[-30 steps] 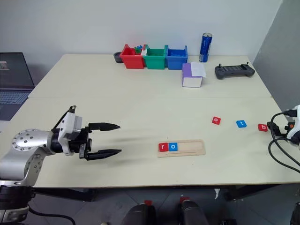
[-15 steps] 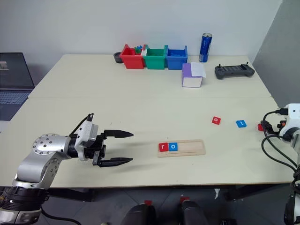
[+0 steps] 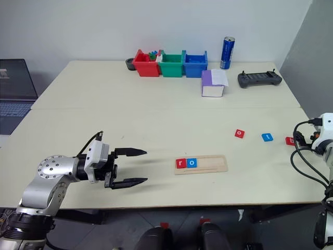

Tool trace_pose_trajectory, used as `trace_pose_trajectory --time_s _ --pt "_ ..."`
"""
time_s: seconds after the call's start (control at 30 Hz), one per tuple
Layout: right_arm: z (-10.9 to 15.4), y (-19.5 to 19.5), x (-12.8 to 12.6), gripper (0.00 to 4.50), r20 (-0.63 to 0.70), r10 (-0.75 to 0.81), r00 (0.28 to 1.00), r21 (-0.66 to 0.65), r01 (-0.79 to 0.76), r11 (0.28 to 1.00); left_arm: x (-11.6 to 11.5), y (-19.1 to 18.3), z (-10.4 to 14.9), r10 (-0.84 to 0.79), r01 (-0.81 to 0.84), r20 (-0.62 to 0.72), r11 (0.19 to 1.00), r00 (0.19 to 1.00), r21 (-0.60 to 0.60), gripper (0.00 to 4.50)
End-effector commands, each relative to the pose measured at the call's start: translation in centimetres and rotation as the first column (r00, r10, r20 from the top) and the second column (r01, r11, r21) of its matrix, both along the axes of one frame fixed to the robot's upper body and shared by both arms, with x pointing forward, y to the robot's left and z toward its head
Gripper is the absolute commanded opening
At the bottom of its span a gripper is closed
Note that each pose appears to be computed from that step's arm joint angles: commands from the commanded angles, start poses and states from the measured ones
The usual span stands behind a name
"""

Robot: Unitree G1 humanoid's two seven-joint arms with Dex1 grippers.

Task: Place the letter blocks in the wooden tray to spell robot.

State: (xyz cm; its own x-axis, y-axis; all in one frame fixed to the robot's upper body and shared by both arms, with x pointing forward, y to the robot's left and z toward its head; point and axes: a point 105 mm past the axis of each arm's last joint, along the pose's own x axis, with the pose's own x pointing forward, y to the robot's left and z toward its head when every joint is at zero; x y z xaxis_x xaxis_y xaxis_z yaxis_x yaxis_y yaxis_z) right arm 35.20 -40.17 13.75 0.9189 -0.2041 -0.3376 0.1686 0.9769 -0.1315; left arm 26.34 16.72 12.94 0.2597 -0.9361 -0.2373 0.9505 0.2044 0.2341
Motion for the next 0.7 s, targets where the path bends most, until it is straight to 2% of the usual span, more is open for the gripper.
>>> trace_pose_trajectory --time_s 0.03,0.33,0.7 --pt "1.6 -0.2 0.5 4.5 0.05 -0.002 0.999 -0.032 0.003 0.999 0.1 0.4 0.0 0.016 -0.016 0.042 1.0 0.999 -0.011 4.45" --pt "2.0 -0.3 0.7 4.5 0.059 -0.009 0.998 -0.036 0.011 0.999 0.9 0.7 -0.8 0.053 -0.05 0.074 0.998 0.996 -0.041 4.45" --pt "1.9 -0.1 0.7 4.5 0.061 -0.002 0.998 -0.032 0.004 0.999 2.4 -0.3 0.6 0.1 -0.084 0.119 0.987 0.988 -0.137 4.45"
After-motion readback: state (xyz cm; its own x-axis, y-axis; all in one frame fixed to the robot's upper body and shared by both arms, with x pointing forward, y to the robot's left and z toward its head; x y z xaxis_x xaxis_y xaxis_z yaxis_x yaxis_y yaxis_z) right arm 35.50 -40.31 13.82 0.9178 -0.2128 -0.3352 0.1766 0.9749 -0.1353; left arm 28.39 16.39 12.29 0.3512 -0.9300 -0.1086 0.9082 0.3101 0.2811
